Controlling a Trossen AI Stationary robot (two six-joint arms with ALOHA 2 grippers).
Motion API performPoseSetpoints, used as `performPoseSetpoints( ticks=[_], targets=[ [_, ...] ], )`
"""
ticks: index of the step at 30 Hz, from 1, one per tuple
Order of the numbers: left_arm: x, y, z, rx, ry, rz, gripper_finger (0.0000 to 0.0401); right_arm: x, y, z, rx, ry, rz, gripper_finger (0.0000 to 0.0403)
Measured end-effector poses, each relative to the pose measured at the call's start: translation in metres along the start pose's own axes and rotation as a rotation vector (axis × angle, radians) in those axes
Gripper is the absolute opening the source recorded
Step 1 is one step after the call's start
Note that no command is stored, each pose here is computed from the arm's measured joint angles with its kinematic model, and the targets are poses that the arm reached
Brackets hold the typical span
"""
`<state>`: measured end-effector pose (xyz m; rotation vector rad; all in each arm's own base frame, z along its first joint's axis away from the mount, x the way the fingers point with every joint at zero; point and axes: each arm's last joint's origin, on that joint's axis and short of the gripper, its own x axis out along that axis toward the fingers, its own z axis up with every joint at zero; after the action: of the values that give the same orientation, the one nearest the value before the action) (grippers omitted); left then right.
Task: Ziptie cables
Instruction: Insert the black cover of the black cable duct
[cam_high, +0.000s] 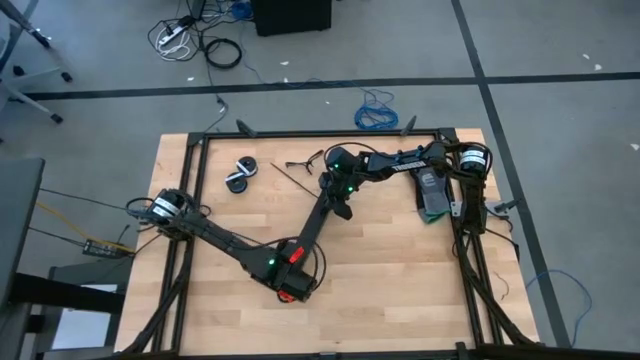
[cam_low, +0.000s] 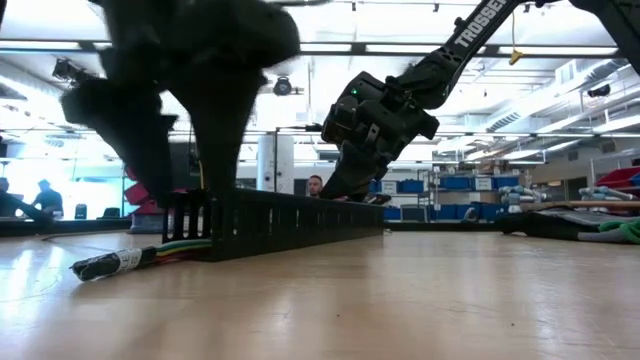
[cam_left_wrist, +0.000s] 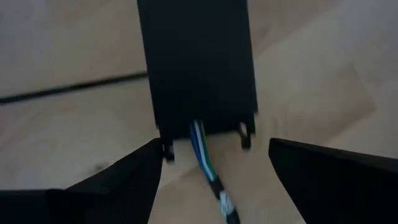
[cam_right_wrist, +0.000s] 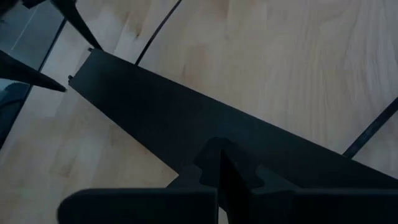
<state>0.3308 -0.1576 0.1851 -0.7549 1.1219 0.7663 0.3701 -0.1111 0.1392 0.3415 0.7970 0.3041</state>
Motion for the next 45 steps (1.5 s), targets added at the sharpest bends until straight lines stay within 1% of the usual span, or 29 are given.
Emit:
performPoseSetpoints(
  ticks=[3,8,10,15,18,22,26,28,31,33,34,36,37,40,43,45],
  targets=[
    [-0.005,0.0,-0.011,-0.007,0.007,-0.007,0.0288,0.0,0.0,0.0,0.002,-0.002,-0.001,0.0],
    [-0.012,0.005,-0.038,-0.08,0.018,0.043,0.0288,0.0,-0.001,0.001,0.003,-0.016,-0.005,0.0],
    [-0.015,0.006,-0.049,-0.114,0.011,0.046,0.0288,0.0,-0.001,0.002,0.0,-0.022,-0.006,0.0],
    [-0.022,0.005,-0.075,-0.205,-0.014,-0.005,0.0287,-0.007,0.004,0.006,0.005,-0.035,-0.004,0.0],
    [-0.026,0.006,-0.087,-0.277,-0.053,-0.038,0.0287,-0.018,0.011,0.012,0.002,-0.054,-0.003,0.0],
    [-0.031,0.009,-0.101,-0.34,-0.091,-0.063,0.0287,-0.033,0.017,0.022,-0.026,-0.105,-0.007,0.0],
    [-0.035,0.011,-0.109,-0.366,-0.186,-0.11,0.0287,-0.043,0.012,0.024,-0.03,-0.13,-0.026,0.0],
    [-0.036,0.015,-0.111,-0.405,-0.208,-0.091,0.0287,-0.049,0.006,0.025,-0.025,-0.143,-0.04,0.0],
    [-0.036,0.016,-0.111,-0.418,-0.211,-0.088,0.0287,-0.057,-0.006,0.022,-0.038,-0.136,-0.105,0.0],
    [-0.036,0.012,-0.107,-0.433,-0.232,-0.12,0.0287,-0.064,-0.016,0.021,-0.059,-0.14,-0.176,0.0],
    [-0.038,0.008,-0.103,-0.437,-0.259,-0.153,0.0287,-0.068,-0.021,0.02,-0.058,-0.143,-0.203,0.0],
    [-0.044,-0.002,-0.09,-0.448,-0.338,-0.223,0.0287,-0.077,-0.031,0.017,-0.047,-0.152,-0.231,0.0],
    [-0.047,-0.005,-0.083,-0.44,-0.368,-0.228,0.0287,-0.08,-0.036,0.016,-0.04,-0.157,-0.242,0.0],
    [-0.055,-0.011,-0.062,-0.401,-0.413,-0.195,0.0285,-0.088,-0.044,0.014,-0.044,-0.163,-0.272,0.0],
    [-0.068,-0.023,-0.036,-0.338,-0.496,-0.216,0.0279,-0.09,-0.046,0.014,-0.078,-0.161,-0.28,0.0],
    [-0.073,-0.031,-0.016,-0.279,-0.526,-0.223,0.0275,-0.088,-0.048,0.013,-0.08,-0.153,-0.301,0.0]
  ],
)
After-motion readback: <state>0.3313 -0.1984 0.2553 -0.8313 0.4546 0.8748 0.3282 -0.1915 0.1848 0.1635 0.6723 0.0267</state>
